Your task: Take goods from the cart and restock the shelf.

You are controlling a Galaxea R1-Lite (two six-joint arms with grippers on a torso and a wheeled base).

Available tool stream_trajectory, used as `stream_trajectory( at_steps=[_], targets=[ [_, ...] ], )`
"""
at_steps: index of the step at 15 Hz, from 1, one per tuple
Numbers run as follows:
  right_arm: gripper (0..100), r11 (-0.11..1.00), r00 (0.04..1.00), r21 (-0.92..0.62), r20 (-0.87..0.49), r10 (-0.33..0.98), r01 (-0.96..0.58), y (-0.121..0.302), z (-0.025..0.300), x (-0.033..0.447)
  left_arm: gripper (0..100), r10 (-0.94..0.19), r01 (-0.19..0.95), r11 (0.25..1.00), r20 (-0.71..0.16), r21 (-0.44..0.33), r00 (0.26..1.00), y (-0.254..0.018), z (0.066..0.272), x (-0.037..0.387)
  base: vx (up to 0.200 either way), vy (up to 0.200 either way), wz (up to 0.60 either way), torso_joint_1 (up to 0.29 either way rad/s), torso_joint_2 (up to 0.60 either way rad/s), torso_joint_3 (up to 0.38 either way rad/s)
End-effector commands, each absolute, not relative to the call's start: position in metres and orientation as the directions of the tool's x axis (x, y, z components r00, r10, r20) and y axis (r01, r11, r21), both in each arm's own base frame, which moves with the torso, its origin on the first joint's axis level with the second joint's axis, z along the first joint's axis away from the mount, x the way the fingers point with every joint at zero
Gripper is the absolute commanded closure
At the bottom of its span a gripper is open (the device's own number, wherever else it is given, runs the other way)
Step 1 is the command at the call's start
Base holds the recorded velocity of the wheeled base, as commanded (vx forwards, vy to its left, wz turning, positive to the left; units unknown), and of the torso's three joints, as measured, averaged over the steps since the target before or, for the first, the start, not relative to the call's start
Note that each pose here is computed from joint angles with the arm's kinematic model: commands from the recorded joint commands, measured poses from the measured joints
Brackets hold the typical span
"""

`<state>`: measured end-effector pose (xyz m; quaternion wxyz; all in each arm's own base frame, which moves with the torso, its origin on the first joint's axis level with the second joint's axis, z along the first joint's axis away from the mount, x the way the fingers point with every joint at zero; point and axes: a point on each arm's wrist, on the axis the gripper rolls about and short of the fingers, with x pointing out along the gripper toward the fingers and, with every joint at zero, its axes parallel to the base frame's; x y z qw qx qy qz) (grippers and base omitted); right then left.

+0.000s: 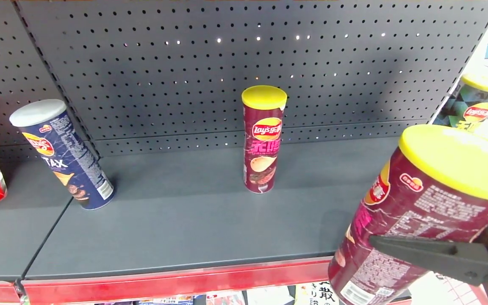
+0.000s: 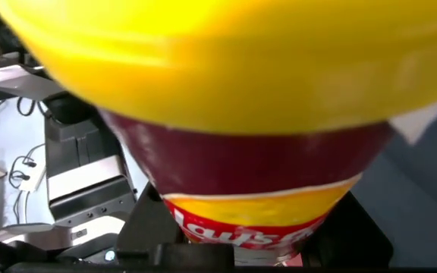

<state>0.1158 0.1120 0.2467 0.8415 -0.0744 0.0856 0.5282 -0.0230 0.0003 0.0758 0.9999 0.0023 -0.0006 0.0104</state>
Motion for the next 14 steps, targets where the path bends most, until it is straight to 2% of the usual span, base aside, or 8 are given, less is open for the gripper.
stream_trajectory(
  at_steps=[1,5,6,7,8,9,10,14],
  targets=[
    [100,0.431,0.43,-0.04,-0.212,0.878,-0.901,0.112,0.25,0.115,0,0.021,-0.021,1.0,0.0,0.003,1.0,0.0,0.076,-0.023,0.0,0.0,0.0,0.0,0.0,0.0],
    [100,0.444,0.445,-0.049,-0.196,0.874,-0.895,0.11,0.254,0.115,0,-0.029,0.029,0.999,-0.003,0.043,1.0,-0.001,0.076,-0.022,0.0,0.0,0.0,0.0,0.0,0.0],
    [100,0.444,0.445,-0.051,-0.192,0.875,-0.894,0.109,0.255,0.114,0,-0.124,0.121,0.989,0.037,0.083,0.992,-0.003,0.093,-0.026,0.0,0.0,0.0,0.0,0.0,0.0],
    [100,0.444,0.445,-0.05,-0.194,0.874,-0.895,0.109,0.255,0.114,0,-0.165,0.161,0.983,0.047,0.086,0.985,-0.004,0.133,-0.024,0.0,0.0,0.0,0.0,0.0,0.0],
    [100,0.446,0.446,-0.05,-0.194,0.874,-0.894,0.11,0.255,0.115,0,-0.204,0.201,0.976,0.032,0.086,0.978,-0.004,0.198,-0.003,0.0,0.0,0.0,0.0,0.0,0.0],
    [100,0.446,0.446,-0.049,-0.194,0.874,-0.894,0.11,0.255,0.115,0,-0.222,0.218,0.972,0.038,0.087,0.974,-0.005,0.208,-0.001,0.0,0.0,0.0,0.0,0.0,0.0],
    [100,0.469,0.471,-0.054,-0.195,0.861,-0.881,0.108,0.254,0.115,0,-0.407,0.404,0.908,0.001,0.111,0.914,-0.01,0.247,0.029,0.0,0.0,0.0,0.0,0.0,0.0],
    [100,0.563,0.565,-0.069,-0.185,0.804,-0.824,0.096,0.255,0.116,0,-0.625,0.646,0.75,-0.171,0.139,0.762,-0.036,0.269,0.114,0.0,0.0,0.0,0.0,0.0,0.0]
  ],
)
